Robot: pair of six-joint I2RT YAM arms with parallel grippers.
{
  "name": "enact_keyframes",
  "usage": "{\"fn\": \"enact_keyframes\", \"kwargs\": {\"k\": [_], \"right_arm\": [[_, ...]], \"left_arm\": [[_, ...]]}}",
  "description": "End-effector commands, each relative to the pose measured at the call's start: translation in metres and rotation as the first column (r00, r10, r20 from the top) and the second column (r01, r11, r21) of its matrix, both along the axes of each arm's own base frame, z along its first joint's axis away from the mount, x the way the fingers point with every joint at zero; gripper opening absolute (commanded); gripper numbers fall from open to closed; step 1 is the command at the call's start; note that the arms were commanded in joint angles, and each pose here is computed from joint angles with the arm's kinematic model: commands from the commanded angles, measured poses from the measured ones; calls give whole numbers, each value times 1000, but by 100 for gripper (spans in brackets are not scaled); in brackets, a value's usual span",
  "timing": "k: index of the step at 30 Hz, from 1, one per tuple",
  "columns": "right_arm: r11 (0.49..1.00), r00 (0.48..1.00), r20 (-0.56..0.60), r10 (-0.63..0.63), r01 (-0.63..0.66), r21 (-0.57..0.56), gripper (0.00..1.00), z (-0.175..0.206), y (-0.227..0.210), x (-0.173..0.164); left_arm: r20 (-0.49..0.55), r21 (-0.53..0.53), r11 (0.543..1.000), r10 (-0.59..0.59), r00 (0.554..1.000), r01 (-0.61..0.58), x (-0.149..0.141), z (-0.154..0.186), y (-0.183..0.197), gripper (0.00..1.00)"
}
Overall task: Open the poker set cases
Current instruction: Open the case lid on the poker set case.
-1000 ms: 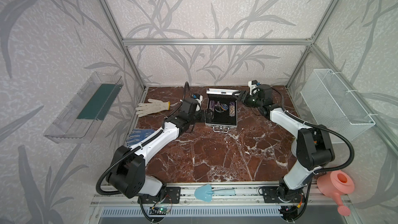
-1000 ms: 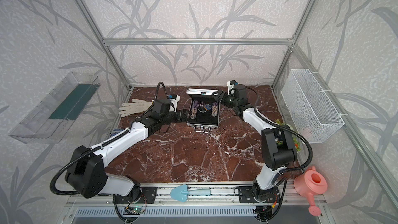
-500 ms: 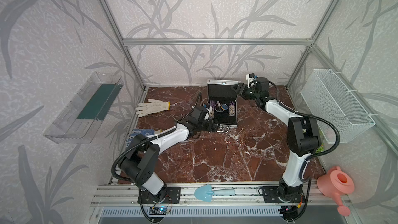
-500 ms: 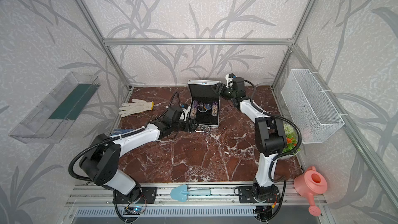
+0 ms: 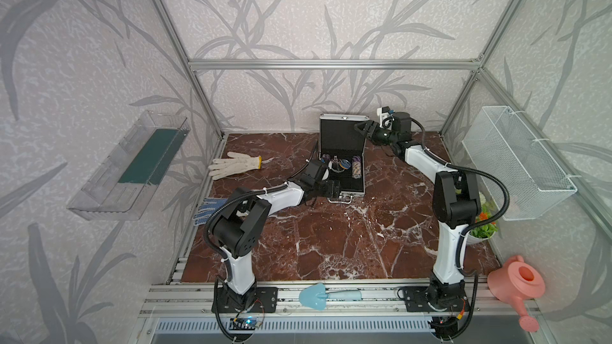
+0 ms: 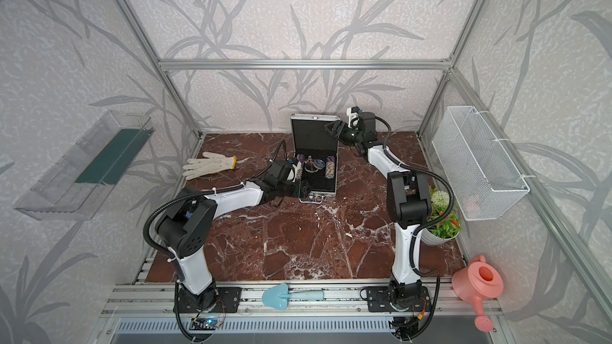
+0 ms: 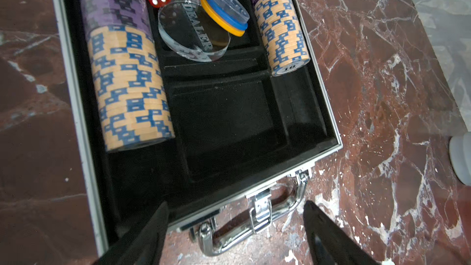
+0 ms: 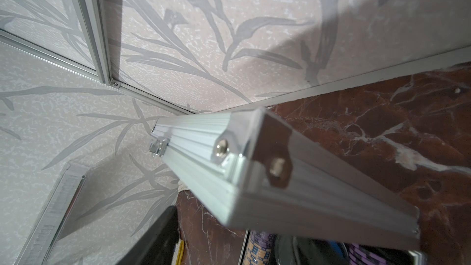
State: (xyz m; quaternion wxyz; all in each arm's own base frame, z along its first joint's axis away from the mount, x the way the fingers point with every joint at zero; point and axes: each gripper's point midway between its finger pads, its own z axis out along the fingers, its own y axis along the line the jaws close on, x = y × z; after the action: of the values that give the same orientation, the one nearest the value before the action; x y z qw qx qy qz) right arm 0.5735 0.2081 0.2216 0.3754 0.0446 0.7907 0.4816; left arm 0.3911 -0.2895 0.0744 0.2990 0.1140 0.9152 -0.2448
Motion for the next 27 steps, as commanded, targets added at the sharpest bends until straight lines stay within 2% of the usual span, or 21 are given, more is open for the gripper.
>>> {"fn": "enact_keyframes", "kwargs": {"k": [1,7,17,27], "right_arm": [[1000,1000,15,16,-16,10,68,4,0,7],[1000,1000,10,27,-27,15,68,1,1,16],[999,999,13,37,-37,19,68,0,-4,23],[998,998,27,59,-59,15,69,13,-4,23]], "left_arm": [[0,-7,1000,-2,1000,2,4,-3,-5,83],[-48,-27,1000,12,999,-13,-4,-20,-11,82],[-76,-52,998,23,997,-27,-15,-26,-20,82],[-26,-17,999,38,999,-39,-14,-6,-6,82]]}}
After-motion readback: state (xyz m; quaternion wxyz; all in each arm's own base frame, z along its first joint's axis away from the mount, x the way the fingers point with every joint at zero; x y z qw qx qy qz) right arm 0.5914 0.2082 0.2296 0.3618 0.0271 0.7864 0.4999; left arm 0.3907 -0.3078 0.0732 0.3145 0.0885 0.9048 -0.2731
